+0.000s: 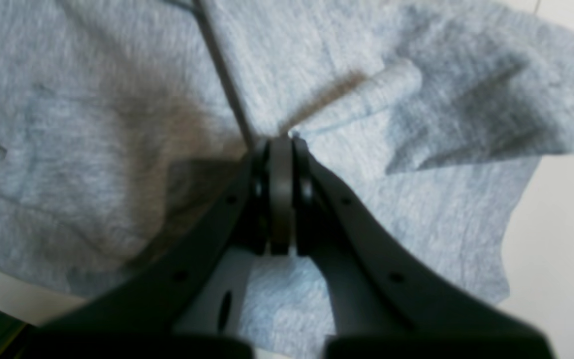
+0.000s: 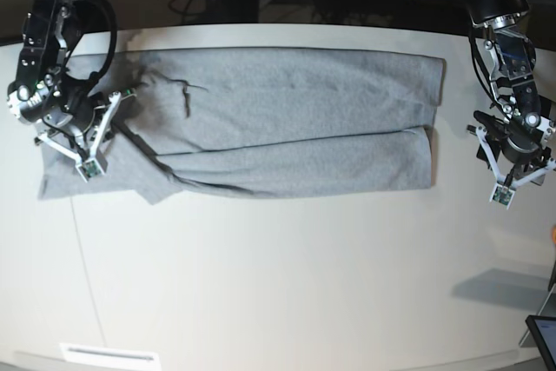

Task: Fold the T-shirt properly
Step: 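Release the flap and press the shirt corner with the right gripper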

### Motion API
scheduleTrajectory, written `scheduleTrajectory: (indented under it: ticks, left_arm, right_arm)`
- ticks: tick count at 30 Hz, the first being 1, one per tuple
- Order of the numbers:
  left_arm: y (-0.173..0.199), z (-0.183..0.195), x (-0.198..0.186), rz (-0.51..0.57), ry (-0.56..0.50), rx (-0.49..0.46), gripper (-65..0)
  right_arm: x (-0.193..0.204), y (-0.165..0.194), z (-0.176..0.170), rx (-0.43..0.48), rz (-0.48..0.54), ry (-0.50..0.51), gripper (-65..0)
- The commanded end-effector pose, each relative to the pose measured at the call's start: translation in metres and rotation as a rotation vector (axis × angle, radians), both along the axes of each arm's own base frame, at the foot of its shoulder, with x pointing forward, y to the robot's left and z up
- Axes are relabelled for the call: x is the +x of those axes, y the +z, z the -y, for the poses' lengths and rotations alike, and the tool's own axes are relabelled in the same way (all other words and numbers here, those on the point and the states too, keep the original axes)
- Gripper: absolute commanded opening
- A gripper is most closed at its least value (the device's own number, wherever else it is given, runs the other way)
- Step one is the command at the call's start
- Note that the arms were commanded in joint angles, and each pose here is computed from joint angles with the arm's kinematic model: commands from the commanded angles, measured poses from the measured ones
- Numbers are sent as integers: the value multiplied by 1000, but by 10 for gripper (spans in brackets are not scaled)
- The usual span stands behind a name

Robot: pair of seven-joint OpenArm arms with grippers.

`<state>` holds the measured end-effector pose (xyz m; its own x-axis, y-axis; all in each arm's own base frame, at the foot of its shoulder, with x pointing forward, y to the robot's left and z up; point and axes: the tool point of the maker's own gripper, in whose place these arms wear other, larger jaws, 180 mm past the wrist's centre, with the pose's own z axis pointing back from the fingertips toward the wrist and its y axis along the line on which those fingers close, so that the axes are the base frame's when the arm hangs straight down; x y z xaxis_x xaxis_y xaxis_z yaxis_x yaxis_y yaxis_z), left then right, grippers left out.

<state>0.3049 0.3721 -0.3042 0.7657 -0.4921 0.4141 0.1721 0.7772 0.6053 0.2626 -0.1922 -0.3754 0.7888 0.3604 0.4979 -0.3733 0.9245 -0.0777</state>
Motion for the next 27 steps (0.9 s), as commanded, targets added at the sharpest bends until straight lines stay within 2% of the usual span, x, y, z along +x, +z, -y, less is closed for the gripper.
scheduleTrajectory:
  ticks: [1,8,27]
  left_arm:
    - [16,-7,7,40,0,30,-316]
    - [16,-7,7,40,0,30,-316]
    - [16,-7,7,40,0,30,-316]
  right_arm:
    - [9,12,4,-11,49,6,-649]
    - [-3,12,12,-48,32,23,-649]
    - [-31,3,9,-60,-20,37,-649]
